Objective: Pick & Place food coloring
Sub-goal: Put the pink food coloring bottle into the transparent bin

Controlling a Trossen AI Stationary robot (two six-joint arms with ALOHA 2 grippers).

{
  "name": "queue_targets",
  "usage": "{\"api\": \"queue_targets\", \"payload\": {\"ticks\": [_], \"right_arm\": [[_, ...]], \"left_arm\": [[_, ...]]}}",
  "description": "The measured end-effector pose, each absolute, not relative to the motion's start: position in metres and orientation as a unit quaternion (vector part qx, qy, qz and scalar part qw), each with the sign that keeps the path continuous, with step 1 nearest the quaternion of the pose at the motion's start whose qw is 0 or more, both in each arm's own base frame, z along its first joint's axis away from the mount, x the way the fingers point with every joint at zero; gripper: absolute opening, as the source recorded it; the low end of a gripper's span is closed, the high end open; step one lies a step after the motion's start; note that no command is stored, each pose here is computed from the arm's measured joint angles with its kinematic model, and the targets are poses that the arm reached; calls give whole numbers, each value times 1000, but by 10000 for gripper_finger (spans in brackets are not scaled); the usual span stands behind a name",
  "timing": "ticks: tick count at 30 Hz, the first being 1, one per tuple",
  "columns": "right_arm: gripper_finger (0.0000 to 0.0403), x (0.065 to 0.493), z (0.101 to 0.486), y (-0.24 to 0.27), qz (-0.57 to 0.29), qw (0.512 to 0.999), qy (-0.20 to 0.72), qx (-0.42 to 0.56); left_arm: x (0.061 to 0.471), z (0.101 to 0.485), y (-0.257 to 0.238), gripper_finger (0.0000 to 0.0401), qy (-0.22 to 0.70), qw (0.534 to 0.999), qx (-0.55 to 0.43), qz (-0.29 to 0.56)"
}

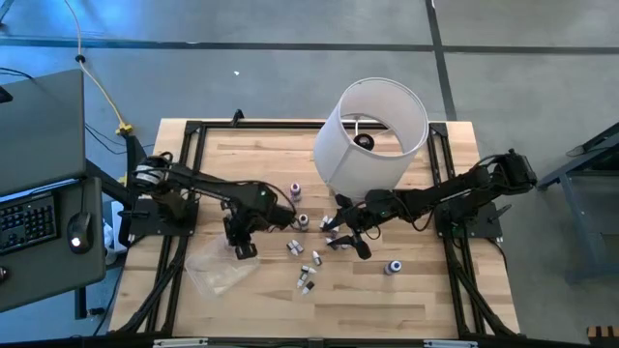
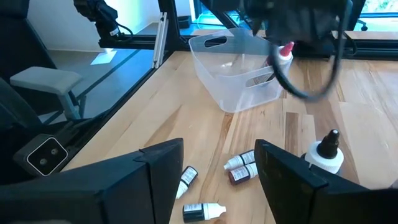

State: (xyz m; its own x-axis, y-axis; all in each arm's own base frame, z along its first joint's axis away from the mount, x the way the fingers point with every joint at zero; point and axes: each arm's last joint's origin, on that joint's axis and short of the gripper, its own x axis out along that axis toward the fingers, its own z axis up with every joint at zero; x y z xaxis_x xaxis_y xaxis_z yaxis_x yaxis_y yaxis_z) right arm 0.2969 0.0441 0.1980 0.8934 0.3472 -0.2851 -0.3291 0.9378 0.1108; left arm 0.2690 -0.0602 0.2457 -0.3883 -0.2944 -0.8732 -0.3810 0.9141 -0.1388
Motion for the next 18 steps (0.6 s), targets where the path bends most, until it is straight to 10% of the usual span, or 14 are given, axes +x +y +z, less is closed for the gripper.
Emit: {"api": "queue_targets", "payload": {"ticks": [18], "right_arm": [[192,297,197,44,174,972,154,25]], "left_arm": [[216,228,-143,3,696,703,-42,141]]}}
